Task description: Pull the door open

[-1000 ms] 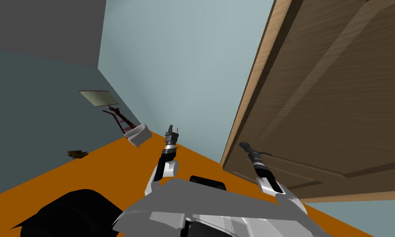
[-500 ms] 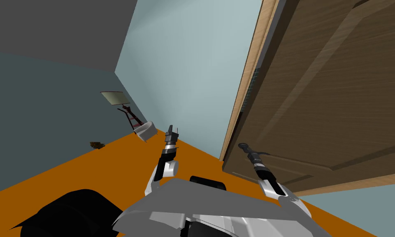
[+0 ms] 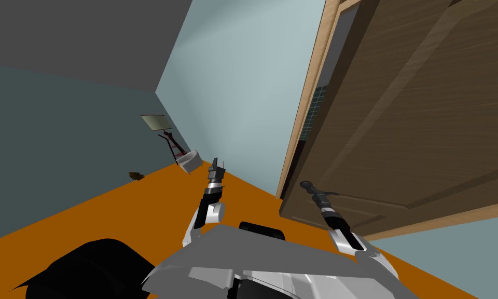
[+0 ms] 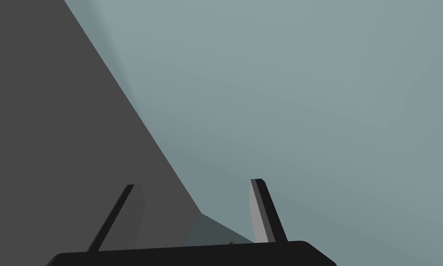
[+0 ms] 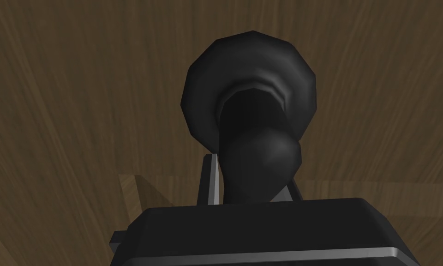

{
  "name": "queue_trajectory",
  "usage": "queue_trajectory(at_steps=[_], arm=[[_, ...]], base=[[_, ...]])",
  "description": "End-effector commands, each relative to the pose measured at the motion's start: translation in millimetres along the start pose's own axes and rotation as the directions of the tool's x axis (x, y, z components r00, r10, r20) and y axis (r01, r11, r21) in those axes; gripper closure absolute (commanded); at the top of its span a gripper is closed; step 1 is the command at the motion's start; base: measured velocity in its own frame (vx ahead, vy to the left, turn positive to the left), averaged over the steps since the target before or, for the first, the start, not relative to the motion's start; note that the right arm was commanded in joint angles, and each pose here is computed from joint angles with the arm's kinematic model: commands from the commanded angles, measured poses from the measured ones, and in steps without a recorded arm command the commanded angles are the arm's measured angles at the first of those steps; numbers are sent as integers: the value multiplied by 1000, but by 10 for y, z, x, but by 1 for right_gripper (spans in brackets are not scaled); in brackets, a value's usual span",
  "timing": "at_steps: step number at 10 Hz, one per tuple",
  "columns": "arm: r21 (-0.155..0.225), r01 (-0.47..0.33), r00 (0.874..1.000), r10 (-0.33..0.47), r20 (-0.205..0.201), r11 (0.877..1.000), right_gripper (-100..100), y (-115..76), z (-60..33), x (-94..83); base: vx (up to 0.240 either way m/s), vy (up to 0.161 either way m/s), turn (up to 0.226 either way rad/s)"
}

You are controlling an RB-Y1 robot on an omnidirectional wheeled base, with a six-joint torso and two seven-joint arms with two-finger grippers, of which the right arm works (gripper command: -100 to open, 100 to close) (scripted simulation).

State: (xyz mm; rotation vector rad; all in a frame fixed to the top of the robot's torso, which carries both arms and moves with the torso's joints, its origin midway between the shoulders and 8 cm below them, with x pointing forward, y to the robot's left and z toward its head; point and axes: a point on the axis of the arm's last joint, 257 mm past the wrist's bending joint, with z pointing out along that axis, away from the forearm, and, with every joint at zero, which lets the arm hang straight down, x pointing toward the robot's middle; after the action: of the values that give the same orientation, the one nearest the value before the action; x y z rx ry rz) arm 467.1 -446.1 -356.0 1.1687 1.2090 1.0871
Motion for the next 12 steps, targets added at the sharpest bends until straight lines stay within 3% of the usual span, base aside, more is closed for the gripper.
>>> queue_trajectory(at_steps=[1, 5, 6, 7, 12], arm=[[-5, 3, 999, -3, -35, 1000, 100, 8, -67, 29], [-12, 2, 994, -4, -107, 1000, 100, 23, -194, 99], [-8, 3, 996, -3, -95, 1000, 100, 11, -171, 87], [-8, 0, 993, -1, -120, 1000, 100, -12, -284, 85], [-19, 2, 984, -5, -179, 1000, 100, 5, -523, 37]], base=[[-223, -60, 84], [-236, -85, 100], [-102, -44, 22], [-179, -80, 140], [-207, -87, 139]])
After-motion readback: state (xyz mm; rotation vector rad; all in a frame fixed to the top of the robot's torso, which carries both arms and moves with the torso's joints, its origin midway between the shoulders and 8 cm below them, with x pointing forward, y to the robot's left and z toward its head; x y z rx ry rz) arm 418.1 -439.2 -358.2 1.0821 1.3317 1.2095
